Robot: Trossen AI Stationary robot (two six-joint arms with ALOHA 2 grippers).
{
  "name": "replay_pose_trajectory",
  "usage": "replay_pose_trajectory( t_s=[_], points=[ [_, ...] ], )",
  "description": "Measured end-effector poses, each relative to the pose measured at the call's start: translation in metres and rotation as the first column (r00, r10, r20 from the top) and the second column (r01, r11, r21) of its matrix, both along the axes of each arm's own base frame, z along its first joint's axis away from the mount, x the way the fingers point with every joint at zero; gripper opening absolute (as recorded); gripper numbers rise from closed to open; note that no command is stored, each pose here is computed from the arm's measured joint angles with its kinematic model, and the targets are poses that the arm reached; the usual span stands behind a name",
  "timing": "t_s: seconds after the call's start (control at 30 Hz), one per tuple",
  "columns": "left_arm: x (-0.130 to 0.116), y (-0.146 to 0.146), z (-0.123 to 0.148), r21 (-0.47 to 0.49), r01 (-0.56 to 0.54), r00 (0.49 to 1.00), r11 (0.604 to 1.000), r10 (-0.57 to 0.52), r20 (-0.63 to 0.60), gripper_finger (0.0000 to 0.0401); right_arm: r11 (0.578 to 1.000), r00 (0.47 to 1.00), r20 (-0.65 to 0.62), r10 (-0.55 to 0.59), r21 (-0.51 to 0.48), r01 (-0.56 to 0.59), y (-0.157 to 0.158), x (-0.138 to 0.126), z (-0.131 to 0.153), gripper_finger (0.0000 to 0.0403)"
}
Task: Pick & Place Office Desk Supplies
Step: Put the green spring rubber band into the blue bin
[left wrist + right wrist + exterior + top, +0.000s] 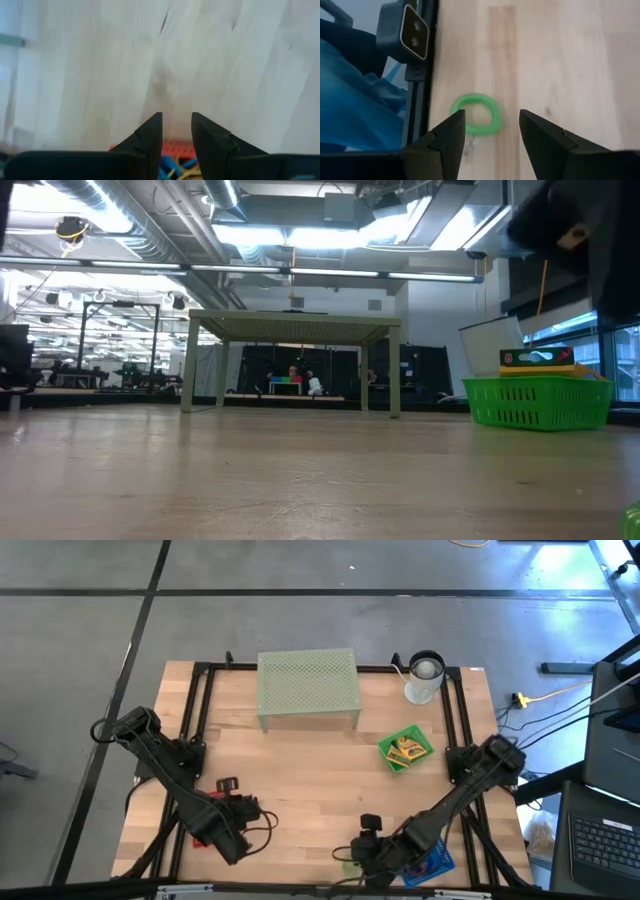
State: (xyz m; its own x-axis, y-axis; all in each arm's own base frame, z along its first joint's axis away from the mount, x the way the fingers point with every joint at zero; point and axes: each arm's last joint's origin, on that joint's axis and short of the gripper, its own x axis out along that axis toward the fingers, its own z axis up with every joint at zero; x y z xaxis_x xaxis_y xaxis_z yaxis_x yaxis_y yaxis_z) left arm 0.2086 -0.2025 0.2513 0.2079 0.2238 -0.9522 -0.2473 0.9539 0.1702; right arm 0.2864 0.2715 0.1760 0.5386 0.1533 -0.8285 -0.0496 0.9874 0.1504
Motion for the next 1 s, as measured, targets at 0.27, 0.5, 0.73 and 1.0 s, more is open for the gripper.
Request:
replay_pose_trajectory(
  t_s=[0.27,0.5,0.73,1.0],
  points=[
    [0.006,-0.005,0.001,-0.03,0.001,0.996,1.0,0.001,0.084,0.0097,0.995,0.996,0.009,0.089,-0.054,-0.089,0.008,0.011,-0.032,0.0187],
    [0.007,-0.005,0.001,-0.01,-0.001,0.993,1.0,0.002,0.12,0.0097,0.991,0.997,-0.027,0.066,-0.114,-0.069,0.003,0.018,-0.057,0.0187],
    [0.008,-0.004,0.001,0.017,-0.004,0.989,1.0,0.001,0.148,0.0097,0.988,0.995,-0.056,0.085,-0.123,-0.091,0.004,0.018,-0.065,0.0163],
    [0.009,-0.003,0.002,0.051,-0.008,0.983,0.999,-0.001,0.182,0.0097,0.985,0.991,-0.07,0.117,-0.12,-0.125,0.004,0.018,-0.066,0.003]
  ],
)
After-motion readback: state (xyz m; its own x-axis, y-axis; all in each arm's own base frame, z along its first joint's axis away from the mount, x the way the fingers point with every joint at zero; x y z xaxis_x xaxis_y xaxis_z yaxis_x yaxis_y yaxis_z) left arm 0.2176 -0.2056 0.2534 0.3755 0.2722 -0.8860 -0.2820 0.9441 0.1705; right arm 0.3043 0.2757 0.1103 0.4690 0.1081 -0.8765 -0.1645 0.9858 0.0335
